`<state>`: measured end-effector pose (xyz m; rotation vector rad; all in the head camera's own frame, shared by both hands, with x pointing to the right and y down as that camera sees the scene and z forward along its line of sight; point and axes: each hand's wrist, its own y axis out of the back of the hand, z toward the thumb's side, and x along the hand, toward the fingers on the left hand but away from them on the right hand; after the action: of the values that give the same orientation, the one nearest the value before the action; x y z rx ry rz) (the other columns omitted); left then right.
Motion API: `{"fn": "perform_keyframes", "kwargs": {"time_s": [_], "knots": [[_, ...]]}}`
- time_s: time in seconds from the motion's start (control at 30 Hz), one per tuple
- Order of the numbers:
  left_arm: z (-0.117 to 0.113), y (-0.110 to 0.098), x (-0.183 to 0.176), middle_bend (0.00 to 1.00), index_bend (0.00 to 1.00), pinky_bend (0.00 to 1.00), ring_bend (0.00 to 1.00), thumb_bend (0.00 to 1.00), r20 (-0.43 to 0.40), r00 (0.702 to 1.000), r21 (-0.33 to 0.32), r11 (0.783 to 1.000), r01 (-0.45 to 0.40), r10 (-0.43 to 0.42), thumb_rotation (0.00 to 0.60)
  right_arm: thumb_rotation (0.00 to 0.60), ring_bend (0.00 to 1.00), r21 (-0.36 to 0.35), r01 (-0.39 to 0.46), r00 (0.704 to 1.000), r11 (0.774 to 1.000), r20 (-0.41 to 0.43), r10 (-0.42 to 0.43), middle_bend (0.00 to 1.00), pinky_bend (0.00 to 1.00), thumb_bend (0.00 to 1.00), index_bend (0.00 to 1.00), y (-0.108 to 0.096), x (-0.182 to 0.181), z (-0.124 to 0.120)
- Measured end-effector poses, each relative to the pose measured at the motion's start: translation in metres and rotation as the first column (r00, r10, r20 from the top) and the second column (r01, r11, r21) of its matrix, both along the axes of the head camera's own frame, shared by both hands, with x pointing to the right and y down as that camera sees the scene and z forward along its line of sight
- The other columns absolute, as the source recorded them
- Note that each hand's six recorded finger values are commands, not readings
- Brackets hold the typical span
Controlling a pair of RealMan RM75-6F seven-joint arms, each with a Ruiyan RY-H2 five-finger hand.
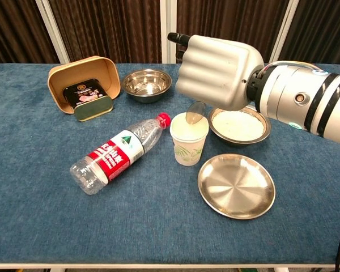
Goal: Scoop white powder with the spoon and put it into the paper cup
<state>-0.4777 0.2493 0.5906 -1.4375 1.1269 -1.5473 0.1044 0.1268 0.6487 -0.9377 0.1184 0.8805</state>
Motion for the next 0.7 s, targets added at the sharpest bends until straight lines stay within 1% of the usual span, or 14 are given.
{"fn": "perform_keyframes", "kwargs": {"time_s": [0.13, 0.2, 0.23, 0.33, 0.37, 0.43, 0.47, 0.53, 0.57, 0.67, 0.7], "knots": [[-0.001, -0.003, 0.002, 0.12, 0.18, 0.0, 0.06, 0.15, 0.0, 1.0, 0.006, 1.0, -0.011, 0.011, 0.6, 0.6, 0.22, -0.083, -0.076, 0.993, 0.994, 0.08, 0.083, 0.56, 0.0, 0.33, 0.61, -0.004, 0.008, -0.004], [-0.002, -0.004, 0.003, 0.12, 0.18, 0.0, 0.06, 0.14, 0.003, 1.0, 0.008, 1.0, -0.016, 0.016, 0.6, 0.6, 0.22, -0.146, -0.121, 0.98, 0.982, 0.138, 0.141, 0.56, 0.0, 0.33, 0.61, -0.006, 0.013, -0.007], [-0.002, -0.004, 0.003, 0.12, 0.18, 0.0, 0.06, 0.14, 0.004, 1.0, 0.009, 1.0, -0.017, 0.017, 0.6, 0.6, 0.22, -0.175, -0.139, 0.972, 0.975, 0.166, 0.168, 0.56, 0.0, 0.33, 0.61, -0.007, 0.016, -0.009], [-0.003, -0.005, 0.004, 0.12, 0.18, 0.0, 0.06, 0.15, 0.007, 1.0, 0.01, 1.0, -0.019, 0.019, 0.6, 0.6, 0.22, -0.283, -0.187, 0.928, 0.94, 0.261, 0.264, 0.56, 0.0, 0.33, 0.62, -0.009, 0.027, -0.014], [-0.004, -0.005, 0.004, 0.12, 0.18, 0.0, 0.06, 0.15, 0.009, 1.0, 0.01, 1.0, -0.021, 0.02, 0.6, 0.6, 0.22, -0.332, -0.199, 0.906, 0.922, 0.297, 0.302, 0.56, 0.0, 0.33, 0.62, -0.009, 0.031, -0.016], [-0.005, -0.006, 0.006, 0.12, 0.18, 0.0, 0.06, 0.15, 0.01, 1.0, 0.013, 1.0, -0.025, 0.025, 0.6, 0.6, 0.22, -0.408, -0.21, 0.867, 0.888, 0.342, 0.362, 0.56, 0.0, 0.33, 0.63, -0.007, 0.039, -0.017], [-0.006, -0.007, 0.006, 0.12, 0.18, 0.0, 0.06, 0.14, 0.012, 1.0, 0.015, 1.0, -0.028, 0.028, 0.6, 0.6, 0.22, -0.46, -0.213, 0.84, 0.862, 0.365, 0.403, 0.56, 0.0, 0.33, 0.63, -0.005, 0.045, -0.017], [-0.007, -0.008, 0.007, 0.12, 0.18, 0.0, 0.06, 0.14, 0.013, 0.999, 0.016, 0.999, -0.03, 0.03, 0.6, 0.6, 0.22, -0.531, -0.213, 0.799, 0.82, 0.388, 0.459, 0.56, 0.0, 0.33, 0.63, -0.001, 0.055, -0.015], [-0.007, -0.008, 0.008, 0.12, 0.18, 0.0, 0.06, 0.15, 0.014, 0.999, 0.016, 0.999, -0.032, 0.032, 0.6, 0.6, 0.22, -0.572, -0.211, 0.776, 0.793, 0.396, 0.491, 0.56, 0.0, 0.33, 0.63, 0.003, 0.062, -0.014], [-0.009, -0.01, 0.009, 0.12, 0.18, 0.0, 0.06, 0.15, 0.018, 0.999, 0.017, 0.999, -0.038, 0.038, 0.6, 0.6, 0.21, -0.64, -0.205, 0.741, 0.74, 0.392, 0.544, 0.56, 0.0, 0.31, 0.62, 0.018, 0.083, -0.006], [-0.009, -0.011, 0.009, 0.12, 0.18, 0.0, 0.06, 0.14, 0.018, 0.999, 0.018, 0.999, -0.039, 0.039, 0.6, 0.6, 0.21, -0.652, -0.206, 0.738, 0.729, 0.385, 0.553, 0.56, 0.0, 0.31, 0.62, 0.023, 0.089, -0.003]]}}
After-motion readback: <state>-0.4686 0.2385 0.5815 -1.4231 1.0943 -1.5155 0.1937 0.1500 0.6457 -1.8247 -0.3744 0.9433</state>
